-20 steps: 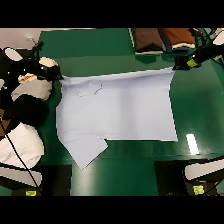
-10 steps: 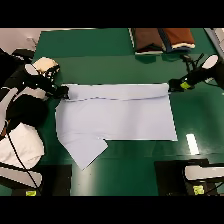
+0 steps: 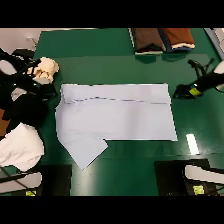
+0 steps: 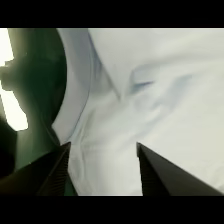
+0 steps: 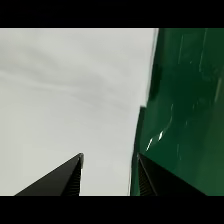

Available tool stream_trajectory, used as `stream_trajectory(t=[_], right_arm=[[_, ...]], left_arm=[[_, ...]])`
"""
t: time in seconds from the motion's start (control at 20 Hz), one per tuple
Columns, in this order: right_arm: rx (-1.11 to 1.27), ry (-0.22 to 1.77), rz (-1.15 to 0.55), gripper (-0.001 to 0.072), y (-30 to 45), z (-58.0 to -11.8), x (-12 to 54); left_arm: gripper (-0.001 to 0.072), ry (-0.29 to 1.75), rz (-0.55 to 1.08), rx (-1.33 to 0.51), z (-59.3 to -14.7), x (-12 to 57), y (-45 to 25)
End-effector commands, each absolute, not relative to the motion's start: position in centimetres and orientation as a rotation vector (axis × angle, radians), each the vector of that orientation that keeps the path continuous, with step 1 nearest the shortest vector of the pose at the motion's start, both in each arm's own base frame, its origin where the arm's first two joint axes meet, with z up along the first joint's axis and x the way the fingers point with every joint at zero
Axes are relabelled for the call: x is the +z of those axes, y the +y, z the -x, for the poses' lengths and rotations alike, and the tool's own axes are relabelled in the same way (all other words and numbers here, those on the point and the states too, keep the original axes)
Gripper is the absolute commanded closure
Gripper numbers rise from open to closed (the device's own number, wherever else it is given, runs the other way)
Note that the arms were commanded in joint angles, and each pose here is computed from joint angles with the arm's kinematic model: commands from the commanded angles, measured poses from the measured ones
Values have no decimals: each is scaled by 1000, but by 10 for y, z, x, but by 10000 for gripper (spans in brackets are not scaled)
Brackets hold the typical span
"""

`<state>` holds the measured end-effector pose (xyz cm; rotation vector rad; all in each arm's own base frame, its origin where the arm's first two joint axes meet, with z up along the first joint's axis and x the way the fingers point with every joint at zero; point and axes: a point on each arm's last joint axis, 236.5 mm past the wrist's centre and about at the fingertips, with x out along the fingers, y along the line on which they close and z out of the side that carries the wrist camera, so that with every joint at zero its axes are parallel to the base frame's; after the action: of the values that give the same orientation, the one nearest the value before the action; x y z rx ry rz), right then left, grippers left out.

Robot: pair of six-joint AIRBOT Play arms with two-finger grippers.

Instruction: Fold the shirts.

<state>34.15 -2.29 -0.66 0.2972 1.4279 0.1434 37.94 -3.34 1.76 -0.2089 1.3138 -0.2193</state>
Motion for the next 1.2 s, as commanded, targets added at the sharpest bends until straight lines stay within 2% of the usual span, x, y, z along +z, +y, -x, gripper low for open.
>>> stream_trajectory(t=[0.0,0.25,0.45,0.55,0.6,0.65,0.7,0.9,1.15], right_arm=[[90,1551,-414,317,-35,-265,-29],[37,1681,-609,316,-27,-186,-82],[76,1740,-649,316,-5,-165,-97],[103,1755,-618,332,3,-163,-99],[117,1757,-591,396,7,-164,-100],[139,1752,-558,565,10,-166,-100],[162,1741,-522,694,12,-168,-99],[178,1654,-430,693,15,-178,-84],[169,1590,-401,694,14,-186,-75]], left_arm=[[210,1323,201,-172,-324,23,-26],[210,1393,280,-160,-270,-4,-39],[210,1384,293,-161,-271,-6,-41],[209,1376,292,-159,-273,-6,-40],[209,1382,292,-161,-272,-6,-40],[209,1390,291,-163,-270,-7,-41],[209,1402,290,-166,-266,-6,-41],[209,1435,329,-140,-231,-14,-46],[209,1544,491,-142,-168,-55,-74]])
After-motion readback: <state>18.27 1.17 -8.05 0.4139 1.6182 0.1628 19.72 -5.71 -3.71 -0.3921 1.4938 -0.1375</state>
